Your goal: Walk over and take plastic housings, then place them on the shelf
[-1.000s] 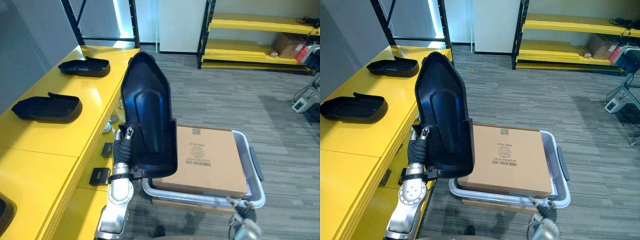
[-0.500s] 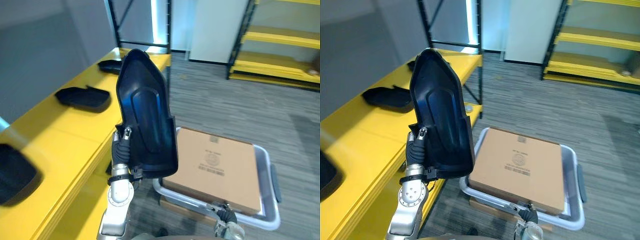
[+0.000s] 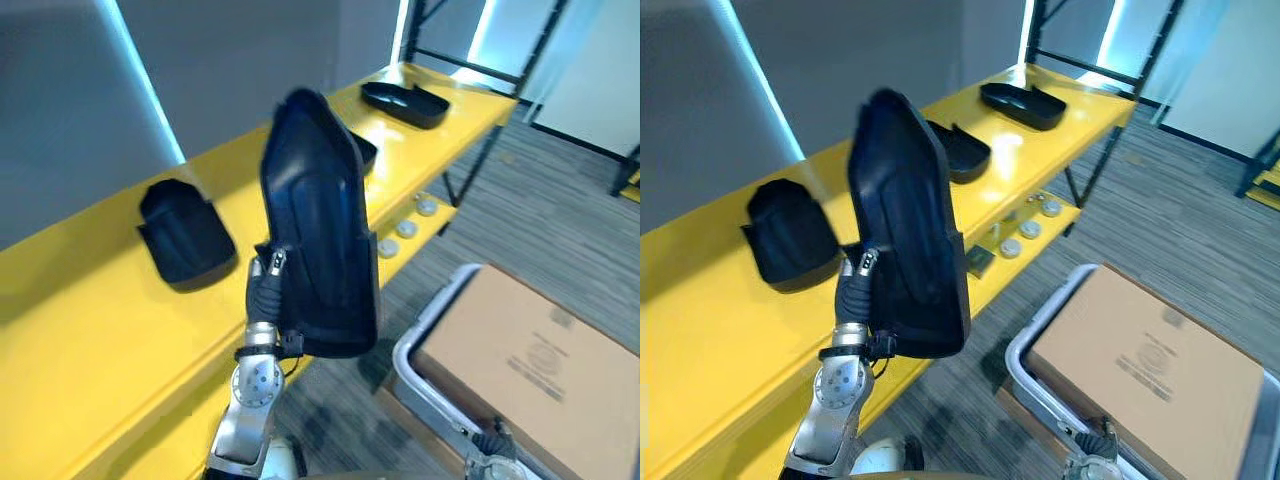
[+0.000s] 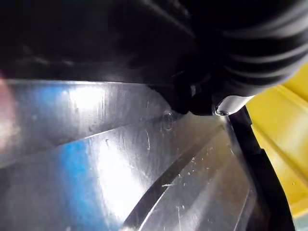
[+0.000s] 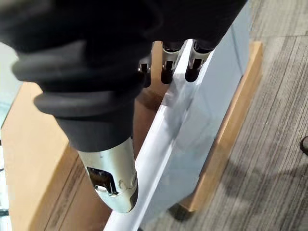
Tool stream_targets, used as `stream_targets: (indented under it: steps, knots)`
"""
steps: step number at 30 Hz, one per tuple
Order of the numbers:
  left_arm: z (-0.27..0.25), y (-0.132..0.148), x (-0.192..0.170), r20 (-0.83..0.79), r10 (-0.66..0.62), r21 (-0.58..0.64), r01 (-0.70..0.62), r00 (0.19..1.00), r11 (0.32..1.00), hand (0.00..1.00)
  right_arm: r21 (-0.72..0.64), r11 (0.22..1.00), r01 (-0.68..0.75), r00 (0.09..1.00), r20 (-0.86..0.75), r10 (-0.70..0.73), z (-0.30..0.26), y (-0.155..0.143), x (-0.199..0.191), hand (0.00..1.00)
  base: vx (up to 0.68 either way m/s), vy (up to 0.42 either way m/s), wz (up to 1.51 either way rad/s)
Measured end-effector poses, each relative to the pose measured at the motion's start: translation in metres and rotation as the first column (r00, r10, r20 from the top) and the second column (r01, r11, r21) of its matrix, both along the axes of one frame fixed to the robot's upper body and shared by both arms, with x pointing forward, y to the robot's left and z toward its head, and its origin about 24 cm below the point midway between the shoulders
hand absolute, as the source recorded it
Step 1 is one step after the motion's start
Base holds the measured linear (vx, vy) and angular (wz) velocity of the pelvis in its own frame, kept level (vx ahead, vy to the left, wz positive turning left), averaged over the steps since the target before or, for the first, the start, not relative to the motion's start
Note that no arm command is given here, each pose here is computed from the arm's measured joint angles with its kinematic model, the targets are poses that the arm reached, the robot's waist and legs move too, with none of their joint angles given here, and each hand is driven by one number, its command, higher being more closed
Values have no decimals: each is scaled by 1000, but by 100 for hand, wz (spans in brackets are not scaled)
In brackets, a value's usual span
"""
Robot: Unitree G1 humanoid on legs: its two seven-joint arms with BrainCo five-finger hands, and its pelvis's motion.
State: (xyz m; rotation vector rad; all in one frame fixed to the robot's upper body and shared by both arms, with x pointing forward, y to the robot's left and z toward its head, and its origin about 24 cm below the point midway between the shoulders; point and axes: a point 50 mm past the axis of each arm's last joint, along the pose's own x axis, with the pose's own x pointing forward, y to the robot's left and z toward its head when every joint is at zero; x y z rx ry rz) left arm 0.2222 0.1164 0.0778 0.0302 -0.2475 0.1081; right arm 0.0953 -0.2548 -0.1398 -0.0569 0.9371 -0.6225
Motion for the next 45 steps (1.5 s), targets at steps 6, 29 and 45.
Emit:
stream_targets:
  steps: [6, 29, 45]
  knots:
    - [5, -1, 1, 30, -5, 2, 5, 1000, 1000, 100, 42, 999, 8, 995, -97, -3, -10, 9, -24, 0, 9, -68, 81]
    - [14, -28, -18, 70, -97, -52, 101, 993, 994, 100, 190, 981, -31, 999, -7, 33, -10, 66, -10, 0, -5, -122, 54]
    - [4, -16, -19, 24, -59, -67, 60, 998, 996, 100, 11, 983, -183, 977, -111, 183, -9, 42, -10, 0, -51, 106, 31]
